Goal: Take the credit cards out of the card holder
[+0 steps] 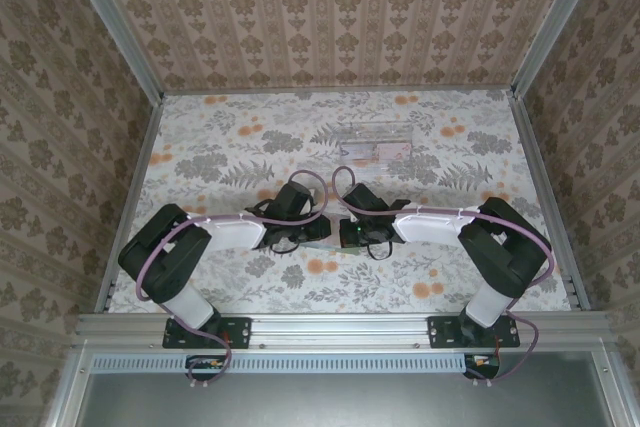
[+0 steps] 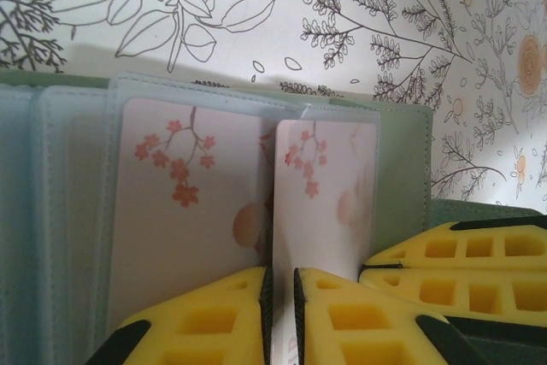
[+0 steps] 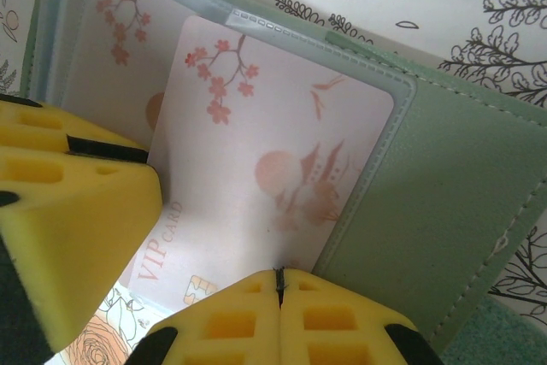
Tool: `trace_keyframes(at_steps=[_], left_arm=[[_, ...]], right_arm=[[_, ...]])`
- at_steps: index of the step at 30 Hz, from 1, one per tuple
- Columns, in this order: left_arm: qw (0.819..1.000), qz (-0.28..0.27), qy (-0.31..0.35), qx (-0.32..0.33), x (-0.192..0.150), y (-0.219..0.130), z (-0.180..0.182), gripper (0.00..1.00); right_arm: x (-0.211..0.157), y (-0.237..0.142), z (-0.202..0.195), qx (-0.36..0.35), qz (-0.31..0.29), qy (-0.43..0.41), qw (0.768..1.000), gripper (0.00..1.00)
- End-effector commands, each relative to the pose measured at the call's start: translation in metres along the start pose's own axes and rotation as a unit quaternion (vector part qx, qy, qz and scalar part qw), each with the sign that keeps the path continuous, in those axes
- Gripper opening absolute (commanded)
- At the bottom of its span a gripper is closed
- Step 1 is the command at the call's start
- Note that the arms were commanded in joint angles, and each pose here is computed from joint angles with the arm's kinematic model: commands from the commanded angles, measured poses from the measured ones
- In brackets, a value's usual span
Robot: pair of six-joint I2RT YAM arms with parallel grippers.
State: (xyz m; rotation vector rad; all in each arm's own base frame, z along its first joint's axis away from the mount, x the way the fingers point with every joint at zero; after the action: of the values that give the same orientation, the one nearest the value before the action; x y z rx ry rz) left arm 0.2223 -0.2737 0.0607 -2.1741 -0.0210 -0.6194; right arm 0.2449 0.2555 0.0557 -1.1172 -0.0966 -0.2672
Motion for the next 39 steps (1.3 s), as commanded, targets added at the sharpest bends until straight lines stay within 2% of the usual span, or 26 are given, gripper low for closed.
trace_keyframes(at_steps=[1,7,22,30,31,33,39], left_arm=[[0.999,0.035,-0.003,0.008,-0.018,0.006,0.007,0.14],[1.000,0.029,-0.006,0.005,-0.016,0.003,0.006,0.00],[0.999,0.011,-0.031,0.002,-0.008,-0.016,0.028,0.00],[0.999,0.007,-0.028,-0.024,-0.007,-0.013,0.020,0.00],[0.999,0.005,-0.024,-0.032,-0.006,-0.012,0.016,0.01],[0.999,0.002,-0.018,-0.041,-0.006,-0.012,0.010,0.10],[0.999,0.011,-0.013,-0.041,-0.010,-0.004,0.005,0.16]], right_arm=[[-0.013,0.009,-0.022,-0.044,0.020,0.013,0.999,0.00],[-0.013,0.009,-0.022,-0.044,0.021,0.012,0.999,0.00],[-0.015,0.009,-0.030,-0.056,0.021,0.016,0.998,0.00],[-0.013,0.008,-0.027,-0.051,0.019,0.015,0.998,0.00],[-0.012,0.008,-0.026,-0.049,0.019,0.014,0.999,0.00],[-0.011,0.006,-0.023,-0.043,0.017,0.014,0.999,0.00],[-0.008,0.004,-0.018,-0.037,0.015,0.010,0.999,0.00]])
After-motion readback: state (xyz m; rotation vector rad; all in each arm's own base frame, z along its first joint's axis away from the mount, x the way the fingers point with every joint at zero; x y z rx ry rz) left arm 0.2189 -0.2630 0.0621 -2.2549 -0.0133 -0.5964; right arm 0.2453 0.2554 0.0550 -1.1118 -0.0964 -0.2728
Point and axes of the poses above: each hand's point on the last joint's axis, 136 mm out from that joint toward the fingers, its own y axis out along the fingers, its own z axis along the line the jaws close on, x = y × z, the point moved 4 cm from there along -y, back along the fingers, and after that the axes turned 14 degrees about y, right-handed, at the moved point
